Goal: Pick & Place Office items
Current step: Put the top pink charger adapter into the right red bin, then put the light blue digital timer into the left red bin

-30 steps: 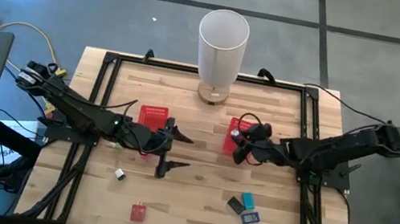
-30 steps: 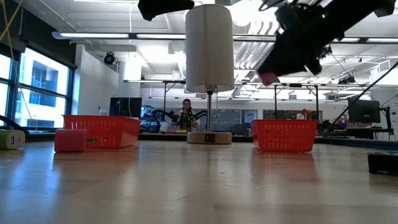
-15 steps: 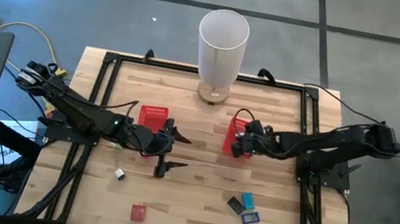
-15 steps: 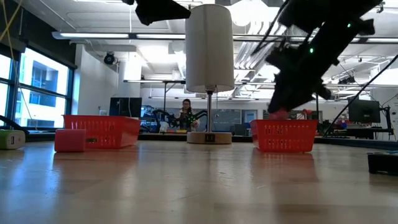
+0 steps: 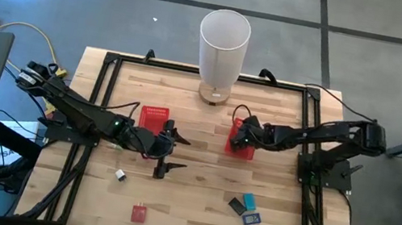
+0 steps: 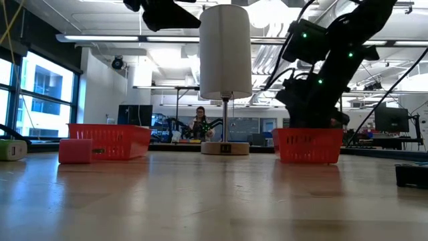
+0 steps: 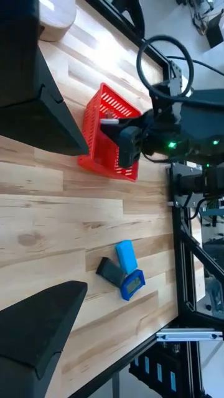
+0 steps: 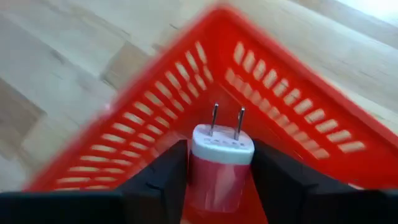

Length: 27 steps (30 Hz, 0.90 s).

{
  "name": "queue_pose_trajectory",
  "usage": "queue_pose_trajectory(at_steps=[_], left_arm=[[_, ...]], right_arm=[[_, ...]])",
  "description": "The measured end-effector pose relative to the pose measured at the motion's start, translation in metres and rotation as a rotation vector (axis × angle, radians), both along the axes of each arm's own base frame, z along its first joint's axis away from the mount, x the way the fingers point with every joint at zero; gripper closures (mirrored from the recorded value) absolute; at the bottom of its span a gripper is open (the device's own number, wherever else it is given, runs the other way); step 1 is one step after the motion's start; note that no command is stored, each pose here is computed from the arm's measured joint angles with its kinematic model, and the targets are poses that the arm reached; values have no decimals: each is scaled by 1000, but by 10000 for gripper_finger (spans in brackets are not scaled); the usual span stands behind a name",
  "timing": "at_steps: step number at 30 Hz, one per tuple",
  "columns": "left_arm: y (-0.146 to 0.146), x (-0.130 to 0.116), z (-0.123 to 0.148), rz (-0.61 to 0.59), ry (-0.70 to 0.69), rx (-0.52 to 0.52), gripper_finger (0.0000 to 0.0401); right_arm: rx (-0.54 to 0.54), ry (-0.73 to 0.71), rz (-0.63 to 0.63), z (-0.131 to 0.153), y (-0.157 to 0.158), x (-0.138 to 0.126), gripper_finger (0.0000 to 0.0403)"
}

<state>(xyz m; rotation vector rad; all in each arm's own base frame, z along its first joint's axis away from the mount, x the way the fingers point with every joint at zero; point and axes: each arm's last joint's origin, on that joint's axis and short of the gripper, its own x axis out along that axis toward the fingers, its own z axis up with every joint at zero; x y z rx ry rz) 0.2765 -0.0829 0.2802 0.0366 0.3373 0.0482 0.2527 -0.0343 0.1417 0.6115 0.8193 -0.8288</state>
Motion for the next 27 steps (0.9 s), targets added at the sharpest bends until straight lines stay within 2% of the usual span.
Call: queue_pose_trajectory(at_steps=[9, 16, 20, 27], left_arm=[[5, 1, -1, 15, 9, 7, 64], [12, 2, -4, 54, 38, -37, 64], [14, 3, -4, 34, 44, -56, 64], [15, 2, -7, 27, 70, -53, 64]], right_arm=[[-38, -42, 55, 3, 0, 6, 204], [-66, -46, 92, 4, -1, 8, 203], [-93, -76, 123, 7, -1, 12, 202], [-143, -146, 170, 28, 0, 8, 202]])
